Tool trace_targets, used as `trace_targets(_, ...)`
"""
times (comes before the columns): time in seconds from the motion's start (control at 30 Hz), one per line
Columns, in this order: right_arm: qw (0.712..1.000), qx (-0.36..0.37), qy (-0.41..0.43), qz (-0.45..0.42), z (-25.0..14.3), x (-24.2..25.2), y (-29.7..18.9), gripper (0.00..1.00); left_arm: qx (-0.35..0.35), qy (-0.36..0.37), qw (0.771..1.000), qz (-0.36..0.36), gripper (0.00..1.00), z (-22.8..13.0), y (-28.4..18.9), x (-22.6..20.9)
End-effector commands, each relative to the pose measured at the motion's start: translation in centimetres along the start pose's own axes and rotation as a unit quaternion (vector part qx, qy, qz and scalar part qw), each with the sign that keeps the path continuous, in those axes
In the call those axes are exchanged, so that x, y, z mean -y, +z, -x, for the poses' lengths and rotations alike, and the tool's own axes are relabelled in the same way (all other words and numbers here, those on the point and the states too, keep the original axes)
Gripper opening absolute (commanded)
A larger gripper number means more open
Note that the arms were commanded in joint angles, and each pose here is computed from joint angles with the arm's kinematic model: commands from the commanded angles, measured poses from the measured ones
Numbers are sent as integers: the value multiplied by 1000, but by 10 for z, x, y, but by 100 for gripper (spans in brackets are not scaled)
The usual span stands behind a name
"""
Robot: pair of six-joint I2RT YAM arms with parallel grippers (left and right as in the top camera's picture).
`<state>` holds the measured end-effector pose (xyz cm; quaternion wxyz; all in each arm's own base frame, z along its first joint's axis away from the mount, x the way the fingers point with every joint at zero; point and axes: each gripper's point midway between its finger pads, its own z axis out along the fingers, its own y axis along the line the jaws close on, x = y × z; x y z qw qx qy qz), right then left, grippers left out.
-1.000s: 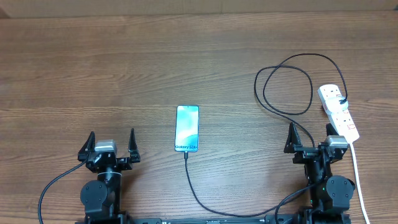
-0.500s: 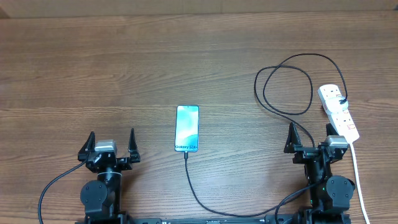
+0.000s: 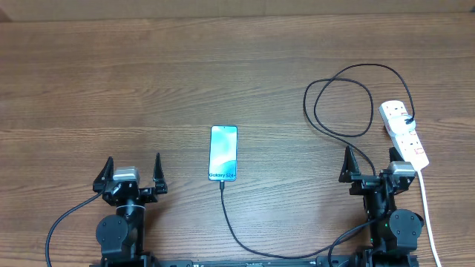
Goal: Plug charger to phone and switch on socket
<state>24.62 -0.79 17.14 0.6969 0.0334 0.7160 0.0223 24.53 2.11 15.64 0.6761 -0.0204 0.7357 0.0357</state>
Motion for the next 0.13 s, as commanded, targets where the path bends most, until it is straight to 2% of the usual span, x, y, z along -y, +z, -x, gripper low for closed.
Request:
trace_targets(0.0, 1000, 2, -2, -1, -2, 0, 0, 100, 3, 6, 1000, 4, 99, -1, 0, -1)
trace_targets(0.1, 1000, 2, -2, -1, -2, 0, 0, 100, 3, 6, 1000, 4, 99, -1, 0, -1)
